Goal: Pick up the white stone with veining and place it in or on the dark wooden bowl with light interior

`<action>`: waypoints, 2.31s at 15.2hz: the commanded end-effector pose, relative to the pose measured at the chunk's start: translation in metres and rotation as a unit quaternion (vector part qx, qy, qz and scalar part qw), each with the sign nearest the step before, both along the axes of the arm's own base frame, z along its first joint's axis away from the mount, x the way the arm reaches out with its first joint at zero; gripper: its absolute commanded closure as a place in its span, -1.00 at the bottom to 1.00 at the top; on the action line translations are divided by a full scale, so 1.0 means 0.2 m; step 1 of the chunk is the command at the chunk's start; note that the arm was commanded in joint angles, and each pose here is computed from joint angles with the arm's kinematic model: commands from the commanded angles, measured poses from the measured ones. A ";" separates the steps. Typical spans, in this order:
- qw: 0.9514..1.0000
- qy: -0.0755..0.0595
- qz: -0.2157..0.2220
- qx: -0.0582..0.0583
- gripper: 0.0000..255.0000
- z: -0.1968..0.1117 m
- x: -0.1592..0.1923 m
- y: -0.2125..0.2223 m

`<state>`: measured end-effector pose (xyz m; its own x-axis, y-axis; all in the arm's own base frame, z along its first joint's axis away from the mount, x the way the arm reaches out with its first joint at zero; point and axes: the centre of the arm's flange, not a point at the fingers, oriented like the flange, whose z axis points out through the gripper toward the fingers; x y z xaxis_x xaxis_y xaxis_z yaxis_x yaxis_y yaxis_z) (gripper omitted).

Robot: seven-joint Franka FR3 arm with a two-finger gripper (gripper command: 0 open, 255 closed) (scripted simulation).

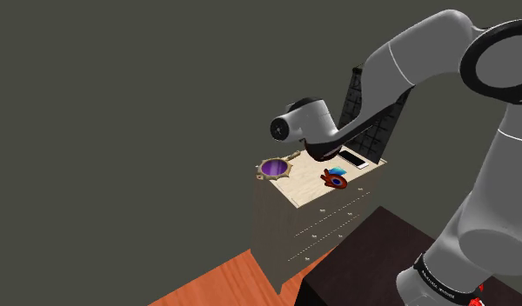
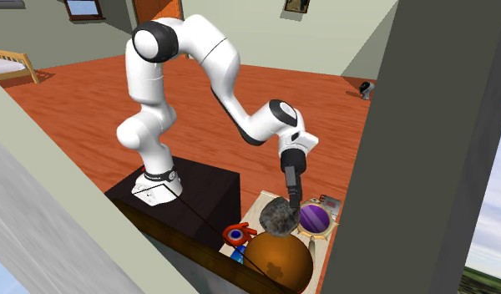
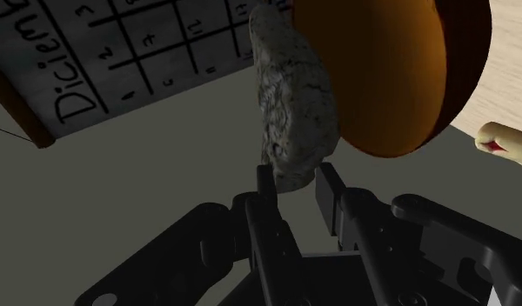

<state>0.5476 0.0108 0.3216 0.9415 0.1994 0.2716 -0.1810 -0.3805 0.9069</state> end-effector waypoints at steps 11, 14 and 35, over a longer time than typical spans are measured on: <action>1.000 0.000 0.001 0.000 1.00 -0.20 0.06 -0.28; 1.000 0.000 0.001 0.000 1.00 -0.28 0.06 -0.28; 1.000 0.000 0.001 0.000 -1.00 -0.33 0.01 -0.10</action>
<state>0.5506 -0.0199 0.2536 0.9406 0.2024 0.2728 -0.1809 -0.3814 0.9066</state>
